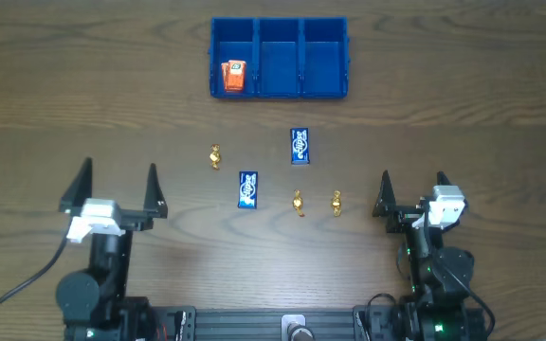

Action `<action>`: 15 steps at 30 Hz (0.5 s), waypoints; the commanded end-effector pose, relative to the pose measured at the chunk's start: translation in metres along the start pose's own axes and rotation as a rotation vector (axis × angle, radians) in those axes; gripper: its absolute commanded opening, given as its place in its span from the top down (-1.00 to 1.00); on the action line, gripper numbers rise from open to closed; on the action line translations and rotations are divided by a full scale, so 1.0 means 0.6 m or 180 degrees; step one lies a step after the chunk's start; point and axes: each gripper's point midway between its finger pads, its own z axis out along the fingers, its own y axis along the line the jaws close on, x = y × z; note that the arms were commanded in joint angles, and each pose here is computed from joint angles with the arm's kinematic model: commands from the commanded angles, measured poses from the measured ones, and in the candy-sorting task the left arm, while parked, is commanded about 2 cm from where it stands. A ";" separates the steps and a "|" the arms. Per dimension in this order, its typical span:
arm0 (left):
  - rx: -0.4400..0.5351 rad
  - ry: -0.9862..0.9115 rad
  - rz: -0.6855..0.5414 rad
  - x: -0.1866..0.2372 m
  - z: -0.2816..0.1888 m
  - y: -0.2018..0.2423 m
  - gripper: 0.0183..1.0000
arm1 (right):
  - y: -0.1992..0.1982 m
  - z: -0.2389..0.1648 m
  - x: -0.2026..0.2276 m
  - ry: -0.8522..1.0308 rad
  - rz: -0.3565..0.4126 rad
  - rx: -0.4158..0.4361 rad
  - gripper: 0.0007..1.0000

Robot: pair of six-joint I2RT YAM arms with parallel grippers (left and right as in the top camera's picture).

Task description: Sort Candies Into Trays

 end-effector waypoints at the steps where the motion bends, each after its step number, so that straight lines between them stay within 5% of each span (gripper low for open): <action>1: 0.0110 0.0337 -0.0018 0.070 -0.003 -0.008 -1.00 | 0.001 0.000 0.002 0.0003 -0.0019 -0.0014 -1.00; 9: 0.0109 0.1173 -0.0108 0.174 -0.029 -0.010 -1.00 | 0.001 0.000 0.002 0.0003 -0.0019 -0.0014 -1.00; 15: 0.0090 0.1202 -0.0107 0.178 -0.030 -0.009 -1.00 | 0.001 0.000 0.002 0.0003 -0.0019 -0.0014 -1.00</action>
